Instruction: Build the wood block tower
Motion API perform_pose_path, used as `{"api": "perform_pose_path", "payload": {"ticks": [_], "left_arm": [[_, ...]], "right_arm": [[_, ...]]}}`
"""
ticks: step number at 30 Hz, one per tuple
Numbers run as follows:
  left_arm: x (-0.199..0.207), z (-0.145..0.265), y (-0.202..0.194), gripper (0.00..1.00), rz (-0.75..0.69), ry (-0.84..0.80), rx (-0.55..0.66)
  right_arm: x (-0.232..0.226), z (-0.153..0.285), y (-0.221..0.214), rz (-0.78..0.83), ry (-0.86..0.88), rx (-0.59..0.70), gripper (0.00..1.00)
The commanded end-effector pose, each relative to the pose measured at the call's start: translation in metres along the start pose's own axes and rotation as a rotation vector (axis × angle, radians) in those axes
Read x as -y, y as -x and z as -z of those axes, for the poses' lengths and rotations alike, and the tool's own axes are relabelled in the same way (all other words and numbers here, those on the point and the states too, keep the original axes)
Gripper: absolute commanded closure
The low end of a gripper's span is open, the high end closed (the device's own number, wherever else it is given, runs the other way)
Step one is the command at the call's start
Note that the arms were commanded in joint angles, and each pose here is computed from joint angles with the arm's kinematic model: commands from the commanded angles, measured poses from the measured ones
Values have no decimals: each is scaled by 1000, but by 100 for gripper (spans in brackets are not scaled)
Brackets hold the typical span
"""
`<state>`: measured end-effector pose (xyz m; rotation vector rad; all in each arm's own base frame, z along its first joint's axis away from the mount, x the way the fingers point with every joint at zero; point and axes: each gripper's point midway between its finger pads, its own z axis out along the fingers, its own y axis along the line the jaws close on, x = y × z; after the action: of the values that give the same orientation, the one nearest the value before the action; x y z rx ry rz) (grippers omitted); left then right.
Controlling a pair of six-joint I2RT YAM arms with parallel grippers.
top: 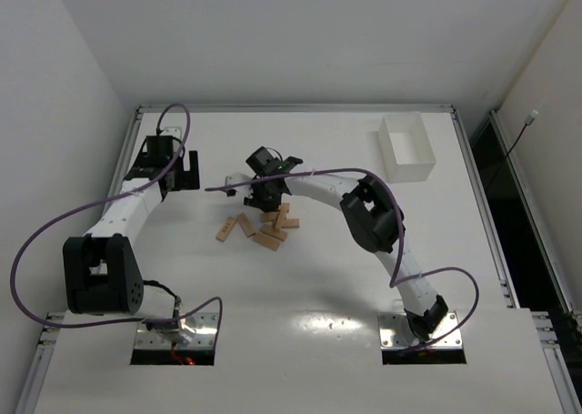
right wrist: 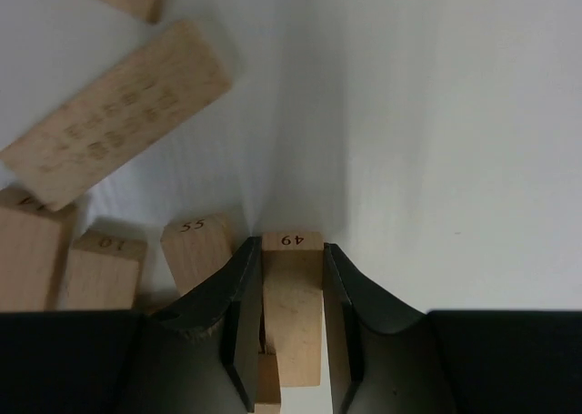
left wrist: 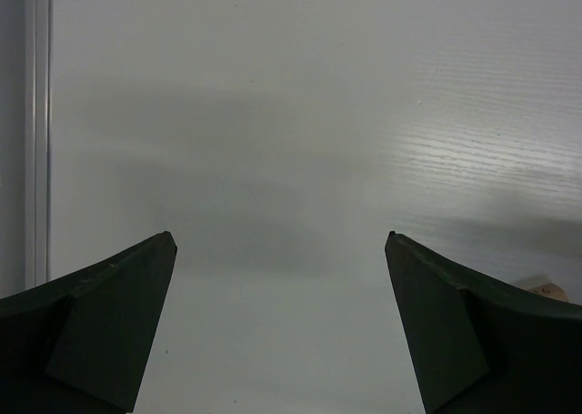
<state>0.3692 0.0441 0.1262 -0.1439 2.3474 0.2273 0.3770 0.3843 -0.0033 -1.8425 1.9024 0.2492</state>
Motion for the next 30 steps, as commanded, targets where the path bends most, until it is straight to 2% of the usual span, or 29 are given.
{"api": "perform_pose_path", "payload": {"ticks": [1, 11, 17, 21, 24, 25, 27, 28, 30], "left_arm": [[0, 6, 22, 1, 29, -3, 52], [-2, 8, 23, 1, 22, 7, 61], [0, 5, 21, 1, 29, -3, 52], [0, 5, 21, 1, 29, -3, 52], [0, 5, 21, 1, 29, -3, 52], [0, 5, 21, 1, 29, -3, 52], [-1, 5, 21, 1, 29, 7, 52], [-1, 5, 21, 1, 29, 7, 52], [-3, 5, 21, 1, 29, 16, 53]], "right_arm": [[-27, 17, 9, 2, 77, 35, 100], [-93, 40, -27, 110, 216, -40, 100], [-94, 56, -40, 122, 192, -49, 100], [-53, 71, -20, -21, 28, 24, 100], [1, 88, 1, -271, -143, 114, 100], [19, 97, -1, -421, -195, 129, 100], [51, 109, 14, -566, -260, 187, 100], [58, 101, 8, -710, -288, 170, 100], [83, 110, 4, -858, -371, 158, 100]]}}
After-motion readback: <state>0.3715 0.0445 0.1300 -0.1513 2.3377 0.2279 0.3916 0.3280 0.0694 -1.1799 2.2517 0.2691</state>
